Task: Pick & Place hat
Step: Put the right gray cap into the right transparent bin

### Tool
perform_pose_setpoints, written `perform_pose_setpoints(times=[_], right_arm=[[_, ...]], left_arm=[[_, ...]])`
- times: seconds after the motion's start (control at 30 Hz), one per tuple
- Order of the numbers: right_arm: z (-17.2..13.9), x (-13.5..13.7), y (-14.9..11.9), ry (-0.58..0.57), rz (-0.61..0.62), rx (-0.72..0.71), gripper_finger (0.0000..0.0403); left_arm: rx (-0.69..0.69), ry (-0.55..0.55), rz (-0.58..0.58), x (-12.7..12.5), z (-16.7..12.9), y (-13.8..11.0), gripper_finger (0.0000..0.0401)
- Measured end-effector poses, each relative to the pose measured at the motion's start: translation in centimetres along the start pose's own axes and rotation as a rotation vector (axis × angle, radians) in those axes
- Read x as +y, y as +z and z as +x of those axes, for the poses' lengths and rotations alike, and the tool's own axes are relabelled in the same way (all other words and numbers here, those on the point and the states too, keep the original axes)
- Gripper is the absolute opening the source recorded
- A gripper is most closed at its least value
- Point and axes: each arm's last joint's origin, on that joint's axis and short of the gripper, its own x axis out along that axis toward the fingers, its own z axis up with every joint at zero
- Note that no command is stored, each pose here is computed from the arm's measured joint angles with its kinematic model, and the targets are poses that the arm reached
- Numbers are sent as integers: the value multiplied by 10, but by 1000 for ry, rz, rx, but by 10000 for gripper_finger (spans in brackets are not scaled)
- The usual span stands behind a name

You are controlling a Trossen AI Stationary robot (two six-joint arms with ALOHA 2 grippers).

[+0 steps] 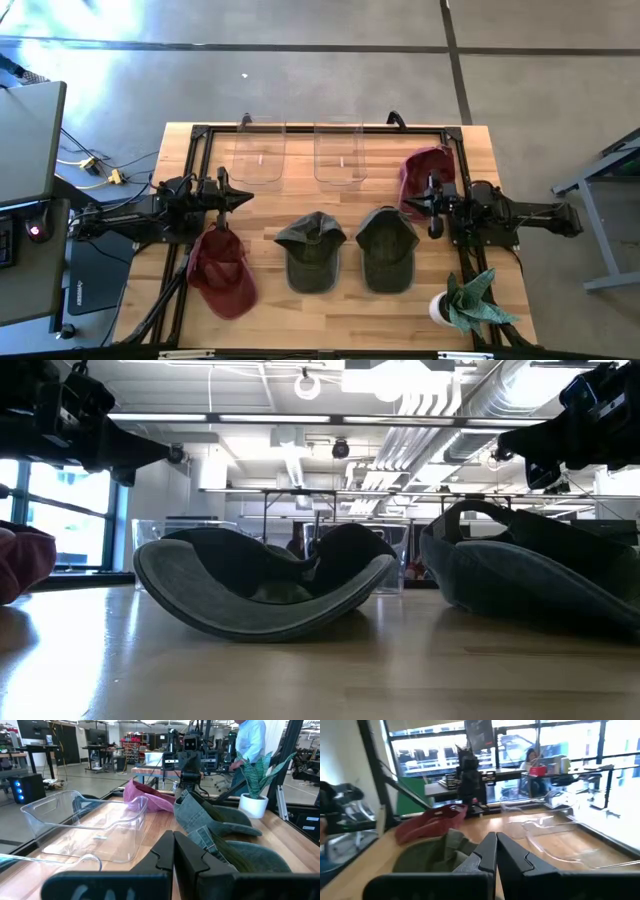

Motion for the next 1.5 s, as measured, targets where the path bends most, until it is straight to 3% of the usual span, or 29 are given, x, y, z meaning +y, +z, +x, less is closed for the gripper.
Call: perform_pose_setpoints(times=[0.13,0.27,0.47,0.7,0.97,1.23,1.37,1.5], right_arm=[[0,-1,7,-58,120,-79,6],[-2,-4,21,-168,106,-242,7],[2,4,44,-94,58,-255,9],[37,23,65,-119,-41,9,36],[91,69,94,-34,-127,393,134],[139,137,100,-23,67,728,247],[160,178,82,-35,159,842,271],[176,213,52,-141,249,965,275]], left_arm=[[0,0,0,0,0,0,0],[0,0,0,0,0,0,0],[0,0,0,0,0,0,0],[1,0,0,0,0,0,0],[1,0,0,0,0,0,0],[1,0,0,0,0,0,0],[1,0,0,0,0,0,0],[1,0,0,0,0,0,0]])
